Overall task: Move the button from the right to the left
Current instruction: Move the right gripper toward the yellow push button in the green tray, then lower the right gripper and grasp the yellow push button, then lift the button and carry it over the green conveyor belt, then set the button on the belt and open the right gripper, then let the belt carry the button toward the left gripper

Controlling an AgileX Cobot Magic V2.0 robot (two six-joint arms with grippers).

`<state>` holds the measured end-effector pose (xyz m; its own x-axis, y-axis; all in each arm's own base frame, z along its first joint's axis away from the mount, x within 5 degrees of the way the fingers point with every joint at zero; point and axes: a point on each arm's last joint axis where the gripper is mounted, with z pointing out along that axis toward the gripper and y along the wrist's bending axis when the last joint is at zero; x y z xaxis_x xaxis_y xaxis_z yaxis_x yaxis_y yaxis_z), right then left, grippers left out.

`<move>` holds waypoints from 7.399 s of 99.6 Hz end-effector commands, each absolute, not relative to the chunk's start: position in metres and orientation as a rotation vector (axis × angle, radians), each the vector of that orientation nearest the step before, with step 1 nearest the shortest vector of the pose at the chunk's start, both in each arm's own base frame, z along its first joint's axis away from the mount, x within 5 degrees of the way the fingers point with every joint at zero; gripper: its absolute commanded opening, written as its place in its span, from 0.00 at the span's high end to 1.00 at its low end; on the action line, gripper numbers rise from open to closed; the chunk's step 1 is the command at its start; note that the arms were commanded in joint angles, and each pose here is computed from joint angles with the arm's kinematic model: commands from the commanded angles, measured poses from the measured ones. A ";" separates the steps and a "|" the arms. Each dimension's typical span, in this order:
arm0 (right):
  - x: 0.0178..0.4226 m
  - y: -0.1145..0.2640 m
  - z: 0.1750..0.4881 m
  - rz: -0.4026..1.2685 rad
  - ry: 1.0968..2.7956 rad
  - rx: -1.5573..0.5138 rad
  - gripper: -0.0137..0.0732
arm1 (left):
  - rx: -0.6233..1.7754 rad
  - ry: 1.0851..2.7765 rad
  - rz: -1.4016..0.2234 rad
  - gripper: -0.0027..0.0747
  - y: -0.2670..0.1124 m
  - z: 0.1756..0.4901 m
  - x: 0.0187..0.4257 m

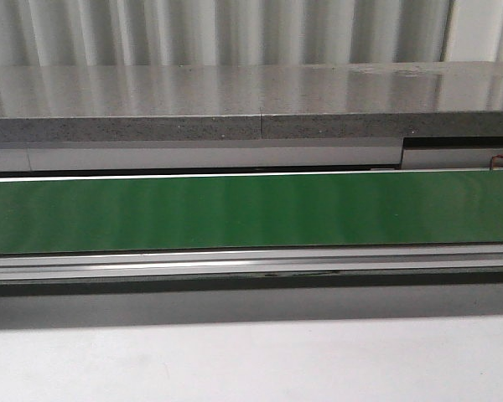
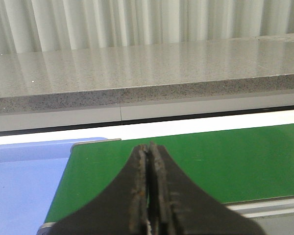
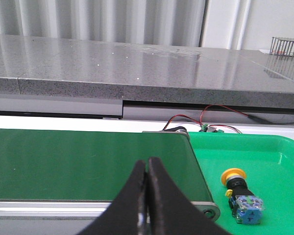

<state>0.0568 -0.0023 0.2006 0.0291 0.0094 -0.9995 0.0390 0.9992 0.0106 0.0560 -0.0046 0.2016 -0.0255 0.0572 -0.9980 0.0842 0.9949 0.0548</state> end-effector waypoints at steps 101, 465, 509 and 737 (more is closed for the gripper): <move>0.126 -0.009 0.328 -0.052 2.334 0.087 0.92 | 0.092 1.529 -0.040 0.99 -0.005 0.197 0.055; 0.321 -0.042 0.297 0.097 2.701 0.418 0.61 | 0.092 1.529 -0.040 0.99 -0.005 0.197 0.055; 0.340 -0.029 0.251 0.112 2.795 0.420 0.61 | 0.092 1.529 -0.040 0.99 -0.005 0.197 0.055; 0.058 0.009 0.280 0.129 1.773 -0.094 0.92 | 0.092 1.529 -0.040 0.99 -0.005 0.197 0.055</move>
